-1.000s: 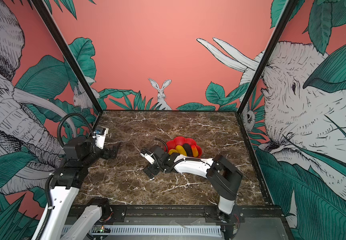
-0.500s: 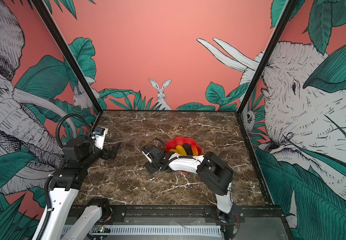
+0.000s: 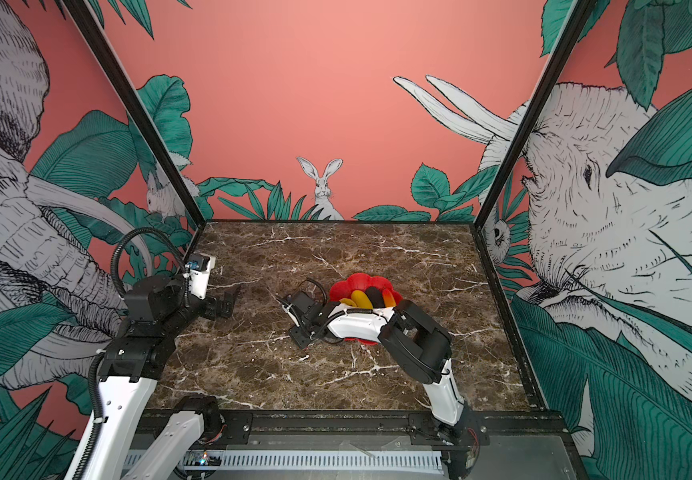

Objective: Place and organize the fake fruits in the fruit bowl
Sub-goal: 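Move the right gripper back to the second mango and grasp it, then carry the second mango into the red bowl and open the right gripper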

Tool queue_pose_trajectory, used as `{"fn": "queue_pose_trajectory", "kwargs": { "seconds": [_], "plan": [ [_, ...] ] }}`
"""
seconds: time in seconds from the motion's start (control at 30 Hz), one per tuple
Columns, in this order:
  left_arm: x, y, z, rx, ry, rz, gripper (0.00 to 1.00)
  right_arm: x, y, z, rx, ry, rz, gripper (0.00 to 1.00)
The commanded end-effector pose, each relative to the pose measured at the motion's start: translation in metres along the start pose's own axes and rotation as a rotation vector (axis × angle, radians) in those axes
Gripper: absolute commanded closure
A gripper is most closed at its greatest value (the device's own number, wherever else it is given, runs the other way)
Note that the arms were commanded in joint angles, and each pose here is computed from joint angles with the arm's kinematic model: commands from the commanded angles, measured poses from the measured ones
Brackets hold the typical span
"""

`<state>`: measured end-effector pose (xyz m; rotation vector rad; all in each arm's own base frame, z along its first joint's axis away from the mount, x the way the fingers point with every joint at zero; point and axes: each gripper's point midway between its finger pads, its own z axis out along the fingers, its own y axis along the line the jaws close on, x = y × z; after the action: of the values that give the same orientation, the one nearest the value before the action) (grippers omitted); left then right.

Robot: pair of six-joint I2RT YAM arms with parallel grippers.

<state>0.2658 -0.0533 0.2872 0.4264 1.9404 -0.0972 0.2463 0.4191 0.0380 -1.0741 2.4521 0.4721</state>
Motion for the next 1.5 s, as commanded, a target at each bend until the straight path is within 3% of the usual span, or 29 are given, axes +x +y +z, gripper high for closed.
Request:
{"fn": "queue_pose_trajectory", "kwargs": {
  "seconds": [0.0, 0.27, 0.57, 0.7, 0.73, 0.93, 1.03, 1.3, 1.47],
  "plan": [
    [0.005, -0.001, -0.001, 0.004, 0.008, 0.014, 0.0, -0.003, 0.004, 0.001, -0.018, 0.013, 0.007, 0.46],
    [0.005, -0.001, -0.001, 0.001, 0.006, 0.014, 0.0, -0.014, 0.012, -0.019, -0.07, -0.031, -0.104, 0.66],
    [0.005, 0.0, -0.001, -0.001, 0.008, 0.014, 0.0, -0.023, 0.025, -0.1, -0.172, -0.091, -0.448, 0.91],
    [0.005, 0.0, -0.001, -0.001, 0.009, 0.015, 0.0, -0.004, -0.004, -0.133, -0.145, -0.017, -0.559, 0.95],
    [0.005, 0.0, -0.001, -0.002, 0.008, 0.016, 0.0, 0.002, -0.014, -0.141, -0.143, 0.007, -0.566, 1.0],
    [0.006, -0.001, 0.001, 0.003, 0.015, 0.014, 0.0, 0.049, -0.042, -0.182, -0.238, 0.078, -0.652, 1.0],
    [0.006, -0.001, 0.002, 0.004, 0.016, 0.013, 0.0, 0.073, -0.056, -0.188, -0.222, 0.118, -0.701, 1.0],
    [0.006, -0.001, 0.002, 0.005, 0.017, 0.013, 0.0, 0.109, -0.095, -0.169, -0.13, 0.306, -0.631, 1.0],
    [0.005, -0.001, 0.002, 0.009, 0.015, 0.013, 0.0, 0.108, -0.108, -0.153, -0.081, 0.314, -0.609, 1.0]
  ]
}}
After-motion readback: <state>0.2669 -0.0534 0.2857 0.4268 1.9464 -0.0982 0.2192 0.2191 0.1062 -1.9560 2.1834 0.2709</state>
